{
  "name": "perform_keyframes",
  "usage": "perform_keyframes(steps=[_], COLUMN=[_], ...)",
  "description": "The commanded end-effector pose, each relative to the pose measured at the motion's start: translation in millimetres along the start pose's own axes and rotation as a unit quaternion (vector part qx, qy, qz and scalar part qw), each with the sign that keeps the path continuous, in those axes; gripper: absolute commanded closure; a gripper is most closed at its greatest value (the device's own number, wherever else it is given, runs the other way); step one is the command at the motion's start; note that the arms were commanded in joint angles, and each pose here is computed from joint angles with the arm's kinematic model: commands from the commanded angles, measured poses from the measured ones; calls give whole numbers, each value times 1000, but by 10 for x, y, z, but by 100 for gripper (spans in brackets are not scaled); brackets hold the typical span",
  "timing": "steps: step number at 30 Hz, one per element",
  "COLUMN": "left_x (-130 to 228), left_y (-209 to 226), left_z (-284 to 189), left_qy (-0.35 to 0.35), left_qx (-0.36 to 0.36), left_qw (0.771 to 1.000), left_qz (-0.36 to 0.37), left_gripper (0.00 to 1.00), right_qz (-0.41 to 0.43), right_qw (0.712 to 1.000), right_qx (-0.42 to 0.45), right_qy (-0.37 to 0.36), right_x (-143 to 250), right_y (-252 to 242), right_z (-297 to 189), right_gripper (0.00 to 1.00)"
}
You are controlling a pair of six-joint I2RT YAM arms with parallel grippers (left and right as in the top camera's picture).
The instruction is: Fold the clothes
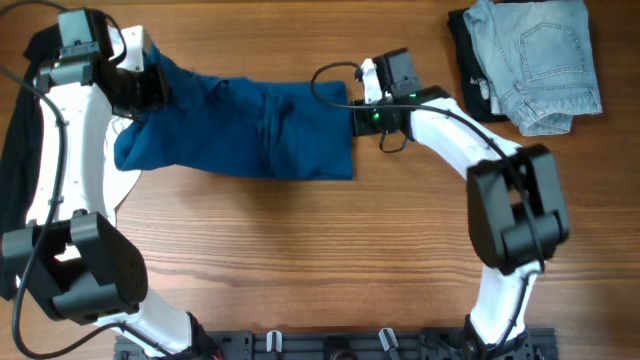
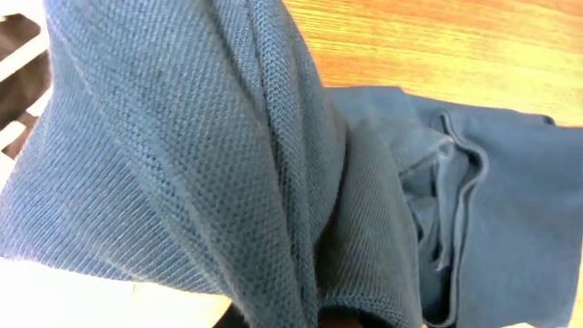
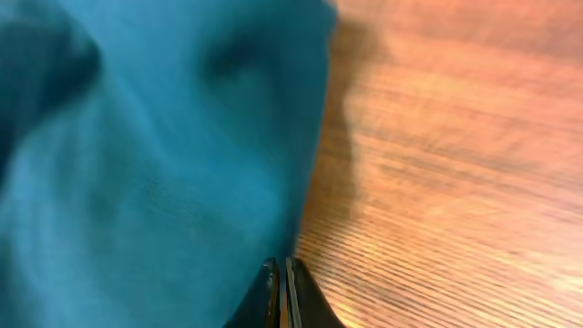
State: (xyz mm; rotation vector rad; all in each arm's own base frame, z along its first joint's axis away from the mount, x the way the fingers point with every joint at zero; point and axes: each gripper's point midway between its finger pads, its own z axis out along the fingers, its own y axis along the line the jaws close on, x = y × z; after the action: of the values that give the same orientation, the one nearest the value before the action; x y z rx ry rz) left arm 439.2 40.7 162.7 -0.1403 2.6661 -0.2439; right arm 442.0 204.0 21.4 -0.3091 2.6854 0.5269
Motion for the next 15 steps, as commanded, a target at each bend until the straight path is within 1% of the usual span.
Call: perform_keyframes(steps=[1,6,9,13,15], left_x=[-76,-35,-27,45,119], left_y=[-290,-699,-1007,-1619,-1830], left_z=[-88,-39,-9,28,63], left_qy=[-14,-10,-15,-23,-17], left_qx=[12,33,50,89,100], left_qw=[999,997,995,989,986], left_qz=[35,74,89,120,134], left_gripper=[96,96,96,96,96], right_qz=[12,23,30,34,36], right_qw=[999,996,996,996,996], right_qx=[-45,-84,-85,-85,-86], right_qy=[21,8,7,7,6], right_x=[93,8,-1,-3,-9], right_y=[89,202,201,200,187], right_z=[163,127,124,124,119], right_gripper=[96,96,96,96,96])
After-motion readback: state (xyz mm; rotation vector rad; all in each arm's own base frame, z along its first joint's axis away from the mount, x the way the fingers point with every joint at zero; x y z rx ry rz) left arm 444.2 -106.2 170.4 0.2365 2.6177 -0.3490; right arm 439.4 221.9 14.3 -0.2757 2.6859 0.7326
